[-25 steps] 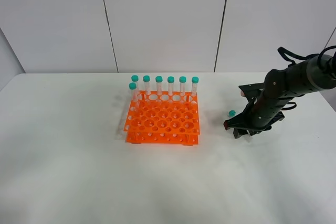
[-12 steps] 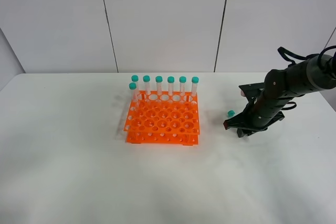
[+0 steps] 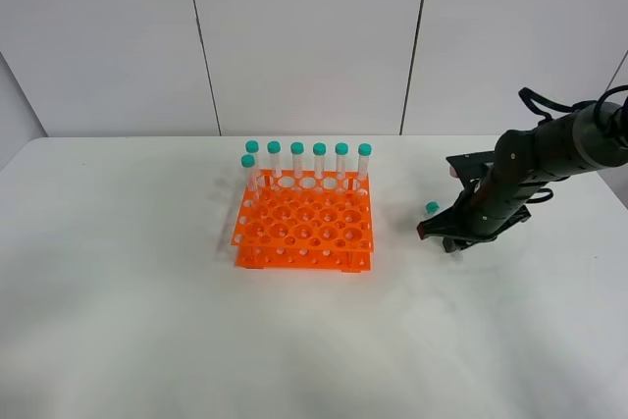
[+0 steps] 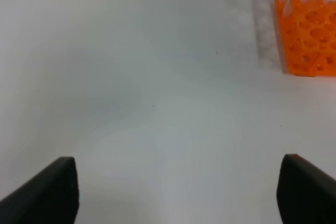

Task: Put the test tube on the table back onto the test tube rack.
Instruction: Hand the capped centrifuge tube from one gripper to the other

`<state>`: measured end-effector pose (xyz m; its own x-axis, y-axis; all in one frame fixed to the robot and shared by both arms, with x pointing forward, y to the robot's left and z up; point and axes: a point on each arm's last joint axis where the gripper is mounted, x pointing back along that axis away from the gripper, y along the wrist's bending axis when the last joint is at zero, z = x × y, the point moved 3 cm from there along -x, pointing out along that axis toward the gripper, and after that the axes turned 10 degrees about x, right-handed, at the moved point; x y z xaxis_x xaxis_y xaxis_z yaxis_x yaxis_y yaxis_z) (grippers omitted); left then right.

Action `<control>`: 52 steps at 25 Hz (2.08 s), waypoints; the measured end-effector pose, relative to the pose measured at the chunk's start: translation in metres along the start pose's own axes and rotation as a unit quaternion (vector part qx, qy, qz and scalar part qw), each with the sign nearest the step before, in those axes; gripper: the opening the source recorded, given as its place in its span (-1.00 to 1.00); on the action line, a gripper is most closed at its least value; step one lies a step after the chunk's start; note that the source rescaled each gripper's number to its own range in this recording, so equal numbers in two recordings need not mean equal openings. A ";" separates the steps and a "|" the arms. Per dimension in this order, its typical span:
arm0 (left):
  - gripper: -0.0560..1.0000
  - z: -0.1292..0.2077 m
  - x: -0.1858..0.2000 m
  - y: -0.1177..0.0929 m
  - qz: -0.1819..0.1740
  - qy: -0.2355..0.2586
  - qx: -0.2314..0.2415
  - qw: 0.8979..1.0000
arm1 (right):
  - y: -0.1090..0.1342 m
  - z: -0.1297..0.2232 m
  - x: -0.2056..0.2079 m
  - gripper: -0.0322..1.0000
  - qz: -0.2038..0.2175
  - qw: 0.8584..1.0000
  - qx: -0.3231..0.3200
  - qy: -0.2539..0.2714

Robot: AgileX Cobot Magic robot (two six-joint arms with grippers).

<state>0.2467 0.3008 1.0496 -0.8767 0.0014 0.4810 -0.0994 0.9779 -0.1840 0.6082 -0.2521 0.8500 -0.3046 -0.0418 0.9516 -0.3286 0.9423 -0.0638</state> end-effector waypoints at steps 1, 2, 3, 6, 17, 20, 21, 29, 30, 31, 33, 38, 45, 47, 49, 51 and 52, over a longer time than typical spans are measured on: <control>0.65 0.000 0.000 0.000 0.000 0.000 0.000 1.000 | 0.000 0.000 0.000 -0.94 0.000 1.000 0.000 -0.002; 0.65 0.000 0.000 0.000 0.000 0.000 0.000 1.000 | 0.000 -0.001 0.000 -0.94 0.001 1.000 0.000 -0.004; 0.65 0.000 0.000 0.000 0.000 0.000 0.000 1.000 | 0.000 -0.001 0.000 -0.94 0.001 1.000 0.000 -0.006; 0.65 0.000 0.000 0.000 0.000 0.000 0.000 1.000 | 0.000 -0.002 0.000 -0.94 0.002 1.000 0.002 -0.006; 0.65 0.000 0.000 0.000 0.000 0.000 0.000 1.000 | -0.003 -0.012 0.021 -0.94 0.011 0.999 0.023 -0.042; 0.65 0.000 0.000 0.000 0.000 0.000 0.000 1.000 | -0.004 -0.019 0.030 -0.94 0.017 0.997 0.031 -0.064; 0.65 0.000 0.000 0.000 0.000 0.000 0.000 1.000 | -0.005 -0.021 0.034 -0.94 0.019 0.997 0.035 -0.072; 0.65 0.000 0.000 0.000 0.000 0.000 0.000 1.000 | 0.011 -0.054 0.083 -0.94 0.045 0.974 0.090 -0.201; 0.65 0.000 0.000 0.000 0.000 0.000 0.000 1.000 | 0.018 -0.059 0.091 -0.94 0.047 0.969 0.101 -0.220; 0.65 0.000 0.000 0.000 0.000 0.000 0.000 1.000 | 0.023 -0.063 0.099 -0.94 0.048 0.963 0.109 -0.240; 0.65 0.000 0.000 0.000 0.000 0.000 0.000 1.000 | 0.038 -0.071 0.111 -0.94 0.047 0.952 0.129 -0.274; 0.65 0.000 0.000 0.000 0.000 0.000 0.000 1.000 | 0.081 -0.087 0.139 -0.94 0.034 0.916 0.168 -0.364; 0.65 0.000 0.000 0.000 0.000 0.000 0.000 1.000 | 0.140 -0.096 0.167 -0.94 -0.004 0.867 0.198 -0.458; 0.65 0.000 0.000 0.000 0.000 0.000 0.000 1.000 | 0.154 -0.096 0.172 -0.94 -0.020 0.858 0.196 -0.474; 0.65 0.000 0.000 0.000 0.000 0.000 0.000 1.000 | 0.168 -0.094 0.177 -0.94 -0.035 0.848 0.200 -0.489; 0.65 0.000 0.000 0.000 0.000 0.000 0.000 1.000 | 0.182 -0.089 0.184 -0.94 -0.051 0.836 0.208 -0.505; 0.65 0.000 0.000 0.000 0.000 0.000 0.000 1.000 | 0.189 -0.087 0.189 -0.94 -0.057 0.829 0.214 -0.514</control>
<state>0.2467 0.3008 1.0496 -0.8767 0.0014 0.4810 -0.0994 0.9779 -0.1840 0.5663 -0.0531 1.0437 -0.7777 -0.5910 0.2142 -0.6282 0.7174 -0.3013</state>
